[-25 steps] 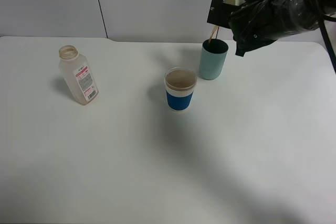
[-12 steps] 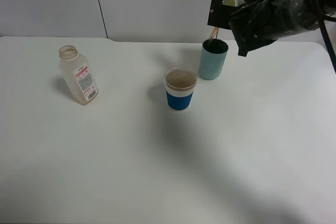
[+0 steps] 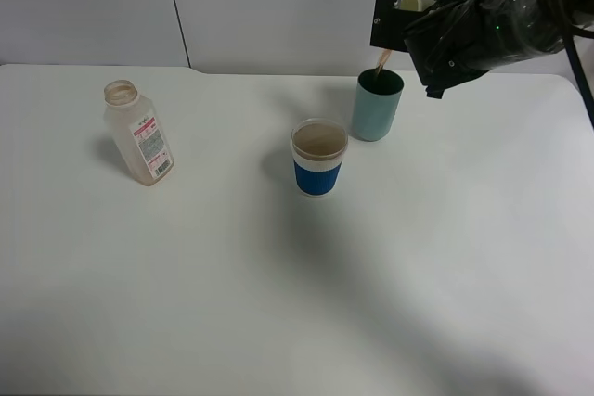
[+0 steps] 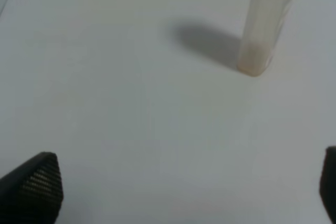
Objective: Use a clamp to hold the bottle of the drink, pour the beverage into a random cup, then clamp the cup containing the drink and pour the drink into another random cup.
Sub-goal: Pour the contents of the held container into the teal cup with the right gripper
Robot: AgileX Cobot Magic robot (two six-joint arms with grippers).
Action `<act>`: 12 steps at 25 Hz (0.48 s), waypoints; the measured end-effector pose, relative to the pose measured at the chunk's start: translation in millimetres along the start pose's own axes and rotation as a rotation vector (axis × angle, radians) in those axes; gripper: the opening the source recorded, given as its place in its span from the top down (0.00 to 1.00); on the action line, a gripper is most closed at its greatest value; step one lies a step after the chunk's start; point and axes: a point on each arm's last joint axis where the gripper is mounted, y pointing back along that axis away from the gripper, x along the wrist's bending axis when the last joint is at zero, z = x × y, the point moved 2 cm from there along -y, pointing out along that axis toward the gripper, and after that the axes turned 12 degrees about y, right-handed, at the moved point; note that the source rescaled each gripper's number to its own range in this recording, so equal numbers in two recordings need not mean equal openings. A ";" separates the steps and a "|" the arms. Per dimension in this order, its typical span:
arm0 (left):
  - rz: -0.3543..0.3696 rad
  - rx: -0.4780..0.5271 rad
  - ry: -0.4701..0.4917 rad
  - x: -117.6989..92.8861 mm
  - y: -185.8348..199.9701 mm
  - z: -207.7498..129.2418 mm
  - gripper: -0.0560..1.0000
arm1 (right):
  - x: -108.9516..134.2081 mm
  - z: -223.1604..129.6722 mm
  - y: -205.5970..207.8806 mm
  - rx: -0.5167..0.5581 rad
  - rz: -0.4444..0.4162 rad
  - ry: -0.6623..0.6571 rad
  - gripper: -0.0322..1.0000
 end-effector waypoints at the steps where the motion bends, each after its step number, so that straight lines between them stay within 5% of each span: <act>1: 0.000 0.000 0.000 0.0 0.0 0.0 0.01 | 0.0 -0.1 0.0 0.001 0.000 0.007 0.95; 12: 0.000 0.000 0.000 0.0 0.0 0.0 0.01 | -0.5 -1.5 0.1 0.015 -0.004 0.106 0.95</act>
